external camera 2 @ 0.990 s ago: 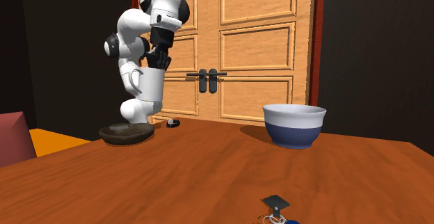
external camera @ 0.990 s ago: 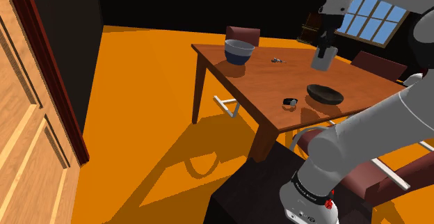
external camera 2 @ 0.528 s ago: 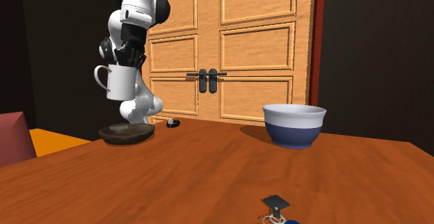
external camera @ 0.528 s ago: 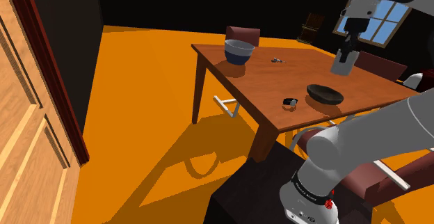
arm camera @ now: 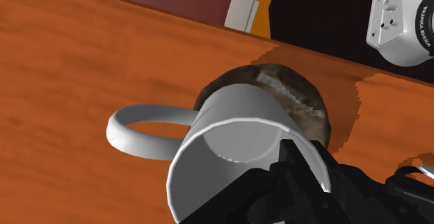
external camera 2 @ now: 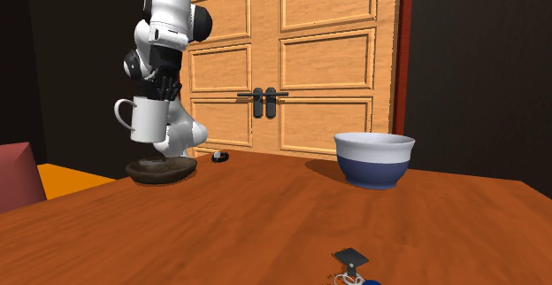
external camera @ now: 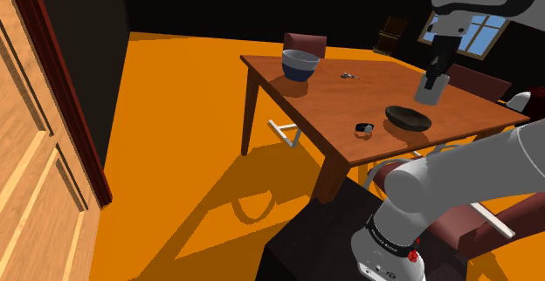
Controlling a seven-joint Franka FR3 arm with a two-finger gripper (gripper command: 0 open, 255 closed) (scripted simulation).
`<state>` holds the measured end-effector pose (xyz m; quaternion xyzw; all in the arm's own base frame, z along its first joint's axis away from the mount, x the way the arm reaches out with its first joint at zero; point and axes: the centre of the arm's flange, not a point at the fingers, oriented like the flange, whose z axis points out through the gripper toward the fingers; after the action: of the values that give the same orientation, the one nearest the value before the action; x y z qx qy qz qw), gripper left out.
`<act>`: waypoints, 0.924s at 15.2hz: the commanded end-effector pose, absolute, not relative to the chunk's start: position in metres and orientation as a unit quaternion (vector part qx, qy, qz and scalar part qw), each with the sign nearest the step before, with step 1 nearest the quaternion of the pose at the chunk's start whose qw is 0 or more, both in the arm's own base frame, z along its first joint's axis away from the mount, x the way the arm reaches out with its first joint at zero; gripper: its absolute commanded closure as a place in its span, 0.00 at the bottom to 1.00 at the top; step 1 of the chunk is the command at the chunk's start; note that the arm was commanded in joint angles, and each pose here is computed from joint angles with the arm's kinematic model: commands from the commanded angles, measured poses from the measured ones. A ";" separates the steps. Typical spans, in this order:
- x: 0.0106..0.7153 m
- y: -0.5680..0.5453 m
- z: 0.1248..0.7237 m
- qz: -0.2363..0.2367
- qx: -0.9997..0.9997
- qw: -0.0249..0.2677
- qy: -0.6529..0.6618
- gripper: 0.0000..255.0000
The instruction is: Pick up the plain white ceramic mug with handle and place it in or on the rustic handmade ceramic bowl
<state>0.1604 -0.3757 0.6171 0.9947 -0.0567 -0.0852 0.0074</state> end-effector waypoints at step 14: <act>0.161 -0.377 0.559 -0.085 0.995 0.008 -0.057 1.00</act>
<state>0.1616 -0.3769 0.5596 0.9947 -0.0566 -0.0851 0.0075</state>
